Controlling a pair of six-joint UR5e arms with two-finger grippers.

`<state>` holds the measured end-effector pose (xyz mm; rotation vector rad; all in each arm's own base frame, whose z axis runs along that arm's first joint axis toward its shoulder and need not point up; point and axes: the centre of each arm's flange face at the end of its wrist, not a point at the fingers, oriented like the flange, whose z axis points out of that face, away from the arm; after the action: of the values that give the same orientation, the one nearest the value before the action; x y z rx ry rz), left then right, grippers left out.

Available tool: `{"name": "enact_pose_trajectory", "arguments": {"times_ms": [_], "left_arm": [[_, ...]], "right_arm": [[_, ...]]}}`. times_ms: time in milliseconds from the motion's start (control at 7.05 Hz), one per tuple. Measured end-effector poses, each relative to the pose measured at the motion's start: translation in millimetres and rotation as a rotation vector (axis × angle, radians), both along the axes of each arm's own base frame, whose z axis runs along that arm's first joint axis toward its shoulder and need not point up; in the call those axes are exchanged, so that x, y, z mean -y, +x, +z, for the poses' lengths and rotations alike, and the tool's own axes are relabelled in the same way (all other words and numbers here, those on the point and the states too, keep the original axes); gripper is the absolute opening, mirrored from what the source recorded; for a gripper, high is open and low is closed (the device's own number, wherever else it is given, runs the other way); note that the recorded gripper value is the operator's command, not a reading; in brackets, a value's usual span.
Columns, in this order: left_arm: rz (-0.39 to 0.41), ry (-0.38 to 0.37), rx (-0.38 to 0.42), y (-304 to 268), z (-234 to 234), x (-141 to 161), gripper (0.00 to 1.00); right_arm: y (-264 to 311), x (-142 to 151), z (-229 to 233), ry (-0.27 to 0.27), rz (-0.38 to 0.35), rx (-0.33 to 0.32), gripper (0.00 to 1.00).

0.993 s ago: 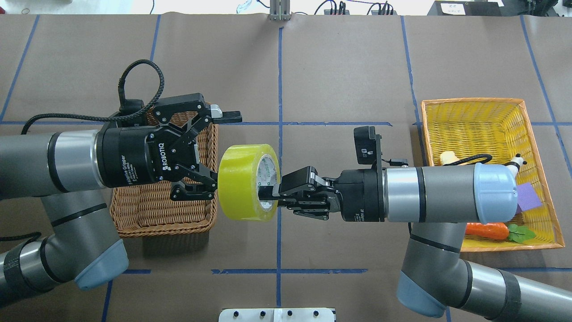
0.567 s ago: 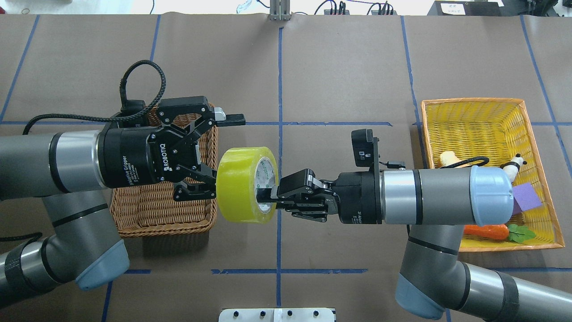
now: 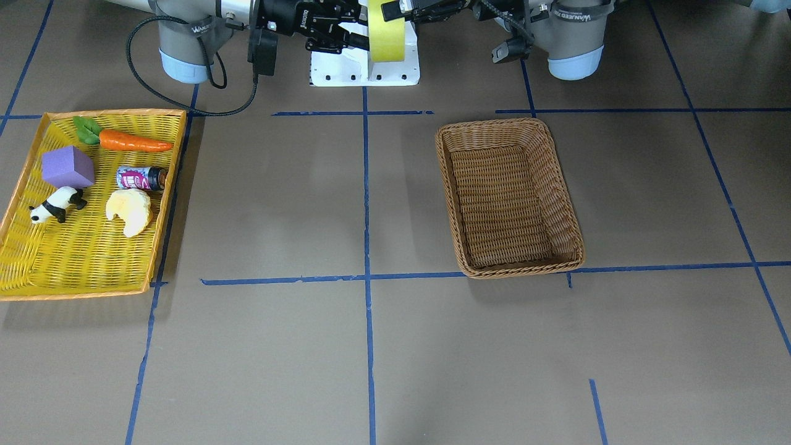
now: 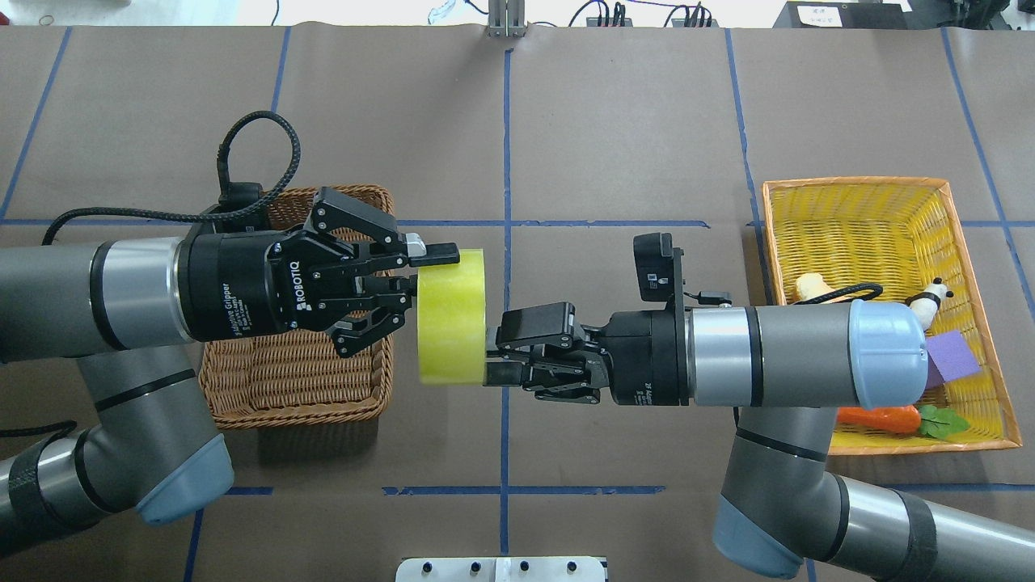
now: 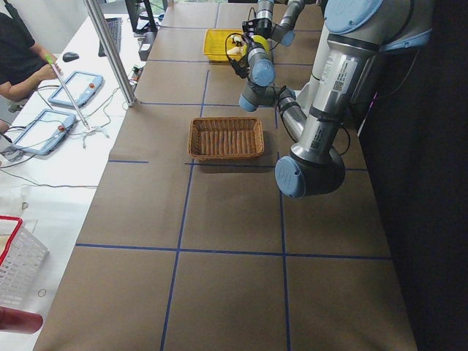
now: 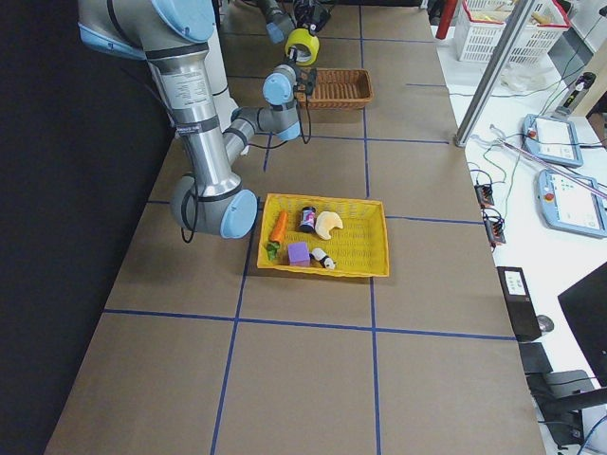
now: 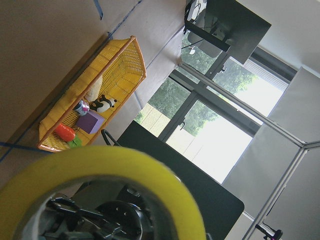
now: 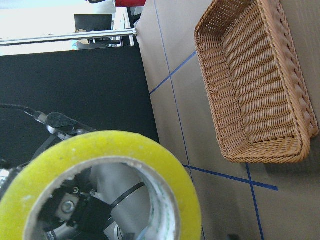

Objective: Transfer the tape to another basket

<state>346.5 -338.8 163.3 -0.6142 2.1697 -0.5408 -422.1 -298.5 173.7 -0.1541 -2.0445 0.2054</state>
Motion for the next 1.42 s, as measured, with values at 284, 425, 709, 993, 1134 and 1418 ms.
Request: {"name": "enact_pose_trajectory", "arguments": {"times_ms": [284,425,709,993,1134,1418], "left_arm": [[0.004,0.001,0.003,-2,1,-1,0.0],[0.005,0.013,0.009,-7,1,-1,0.0],[0.001,0.066,0.099,-43,15,31,0.0],[0.016,0.098,0.236,-68,45,70,0.0],[0.021,0.125,0.314,-70,58,84,0.0],[0.004,0.183,0.488,-63,71,105,0.0]], "right_arm": [[1,1,-1,0.001,0.002,0.002,1.0],[2,2,-1,-0.002,0.007,0.002,1.0],[9,14,1,-0.012,0.051,-0.006,1.0],[29,54,7,-0.019,0.121,-0.113,1.0],[44,84,12,0.0,0.148,-0.228,1.0],[71,134,30,0.054,0.191,-0.493,1.0]]}}
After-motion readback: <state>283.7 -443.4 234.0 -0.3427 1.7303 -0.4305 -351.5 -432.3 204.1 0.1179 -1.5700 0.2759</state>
